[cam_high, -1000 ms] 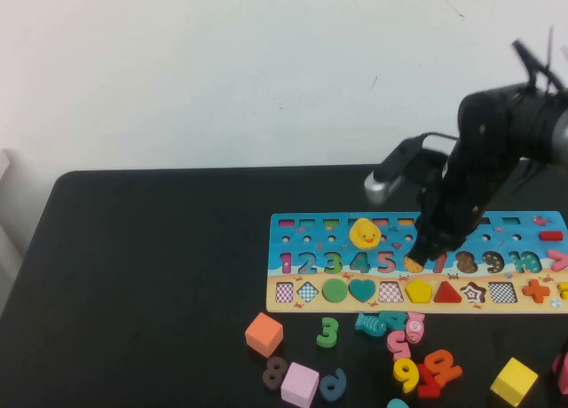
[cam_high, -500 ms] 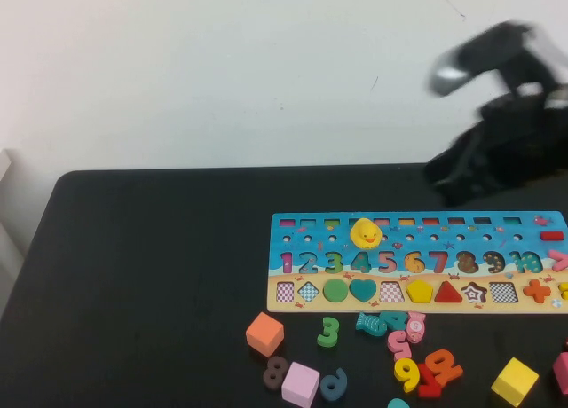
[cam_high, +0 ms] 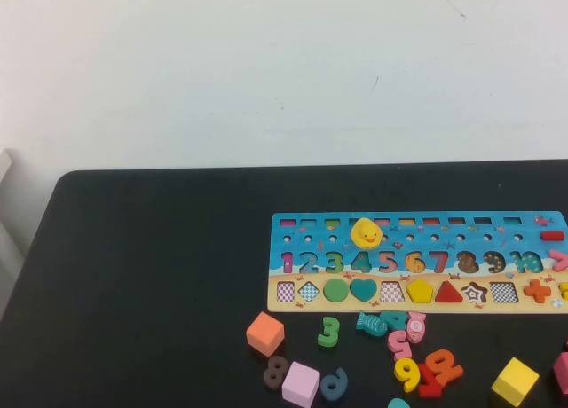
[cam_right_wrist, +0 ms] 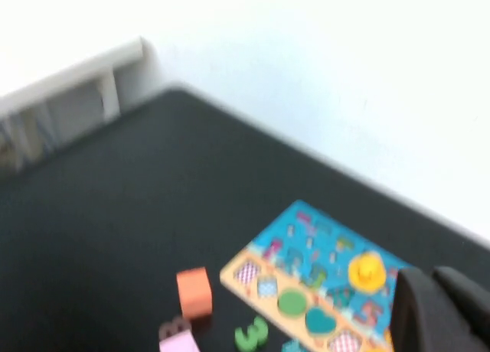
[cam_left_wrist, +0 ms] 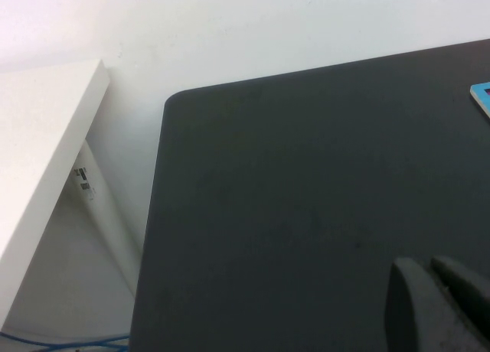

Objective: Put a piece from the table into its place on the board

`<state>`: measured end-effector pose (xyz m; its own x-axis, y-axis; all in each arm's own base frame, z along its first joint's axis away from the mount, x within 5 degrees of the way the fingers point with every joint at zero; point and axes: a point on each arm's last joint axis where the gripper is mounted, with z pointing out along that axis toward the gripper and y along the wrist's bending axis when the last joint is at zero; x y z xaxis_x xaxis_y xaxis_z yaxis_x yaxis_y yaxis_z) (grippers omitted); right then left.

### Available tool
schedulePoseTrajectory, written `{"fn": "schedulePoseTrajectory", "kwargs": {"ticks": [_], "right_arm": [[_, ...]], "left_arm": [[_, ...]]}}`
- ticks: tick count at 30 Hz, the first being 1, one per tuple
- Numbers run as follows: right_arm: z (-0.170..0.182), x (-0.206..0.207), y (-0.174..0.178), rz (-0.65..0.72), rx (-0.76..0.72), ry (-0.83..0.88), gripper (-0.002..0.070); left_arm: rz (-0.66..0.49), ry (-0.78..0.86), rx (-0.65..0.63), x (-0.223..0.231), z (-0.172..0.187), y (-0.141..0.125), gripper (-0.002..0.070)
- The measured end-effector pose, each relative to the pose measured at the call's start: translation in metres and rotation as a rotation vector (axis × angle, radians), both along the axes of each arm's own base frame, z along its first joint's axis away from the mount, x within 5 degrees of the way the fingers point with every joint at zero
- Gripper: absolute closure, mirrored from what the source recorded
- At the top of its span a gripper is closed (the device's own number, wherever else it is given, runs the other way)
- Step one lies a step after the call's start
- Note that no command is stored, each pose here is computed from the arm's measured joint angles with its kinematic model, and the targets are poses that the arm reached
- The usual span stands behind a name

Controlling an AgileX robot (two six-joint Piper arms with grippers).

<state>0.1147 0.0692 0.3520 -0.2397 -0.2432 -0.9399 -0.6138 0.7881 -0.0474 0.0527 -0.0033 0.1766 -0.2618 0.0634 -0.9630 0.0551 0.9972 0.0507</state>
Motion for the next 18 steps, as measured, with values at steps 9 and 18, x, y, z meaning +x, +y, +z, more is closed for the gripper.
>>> {"fn": "schedulePoseTrajectory", "kwargs": {"ticks": [9, 18], "right_arm": [[-0.013, -0.068, -0.026, 0.004, 0.076, -0.198, 0.0657], [-0.047, -0.066, -0.027, 0.007, -0.044, -0.133, 0.0657]], "left_arm": [[0.000, 0.000, 0.000, 0.000, 0.000, 0.000, 0.0677], [0.000, 0.000, 0.000, 0.000, 0.000, 0.000, 0.0677]]}}
